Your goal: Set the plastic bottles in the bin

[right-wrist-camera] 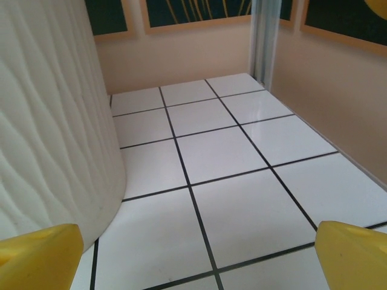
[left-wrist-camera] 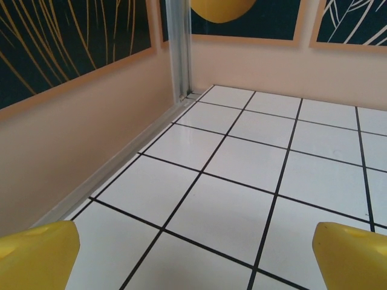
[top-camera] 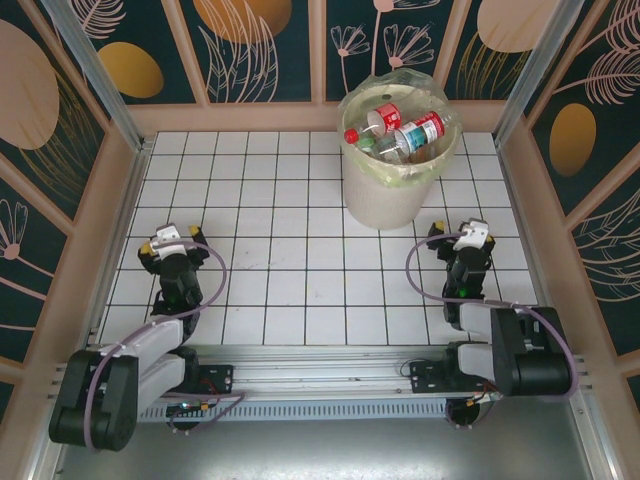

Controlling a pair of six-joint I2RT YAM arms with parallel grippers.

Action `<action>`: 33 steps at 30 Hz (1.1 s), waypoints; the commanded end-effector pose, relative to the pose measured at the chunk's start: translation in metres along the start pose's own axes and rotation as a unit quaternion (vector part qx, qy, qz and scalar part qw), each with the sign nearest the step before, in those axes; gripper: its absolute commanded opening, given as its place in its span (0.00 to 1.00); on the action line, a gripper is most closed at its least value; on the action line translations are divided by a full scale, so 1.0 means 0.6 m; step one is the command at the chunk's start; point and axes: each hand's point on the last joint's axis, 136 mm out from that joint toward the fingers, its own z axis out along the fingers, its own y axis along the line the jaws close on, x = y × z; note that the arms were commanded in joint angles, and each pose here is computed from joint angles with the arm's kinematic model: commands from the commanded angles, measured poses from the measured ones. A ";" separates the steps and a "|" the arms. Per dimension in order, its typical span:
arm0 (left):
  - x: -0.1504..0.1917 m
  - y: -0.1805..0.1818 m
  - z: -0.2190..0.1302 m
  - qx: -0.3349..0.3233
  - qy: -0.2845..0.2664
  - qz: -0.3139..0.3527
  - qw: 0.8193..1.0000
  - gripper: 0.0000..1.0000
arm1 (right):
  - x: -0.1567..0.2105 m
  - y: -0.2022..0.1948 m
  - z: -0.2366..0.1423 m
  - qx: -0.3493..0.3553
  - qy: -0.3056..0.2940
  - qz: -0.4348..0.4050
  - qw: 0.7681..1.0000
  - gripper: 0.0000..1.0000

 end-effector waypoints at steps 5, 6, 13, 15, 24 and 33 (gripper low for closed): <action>-0.047 0.002 0.001 0.031 -0.070 -0.025 0.997 0.99 | -0.028 0.016 0.030 -0.026 -0.045 0.018 0.999 0.99; -0.048 0.005 0.002 0.032 -0.074 -0.030 0.996 0.99 | -0.024 0.016 0.034 -0.023 -0.041 0.020 0.999 0.99; -0.039 -0.025 0.028 0.080 -0.071 -0.056 0.993 0.99 | -0.003 0.045 0.053 -0.067 -0.023 -0.004 0.998 0.99; -0.041 -0.036 0.031 0.097 -0.077 -0.052 0.991 0.99 | 0.001 0.047 0.055 -0.084 -0.007 0.002 0.996 0.99; -0.006 -0.066 0.063 0.124 -0.055 -0.031 0.990 0.98 | 0.005 0.035 0.066 -0.073 0.002 0.011 0.997 0.99; 0.005 -0.077 0.081 0.127 -0.024 -0.015 0.991 0.99 | 0.006 0.042 0.061 -0.087 0.002 0.009 0.996 0.99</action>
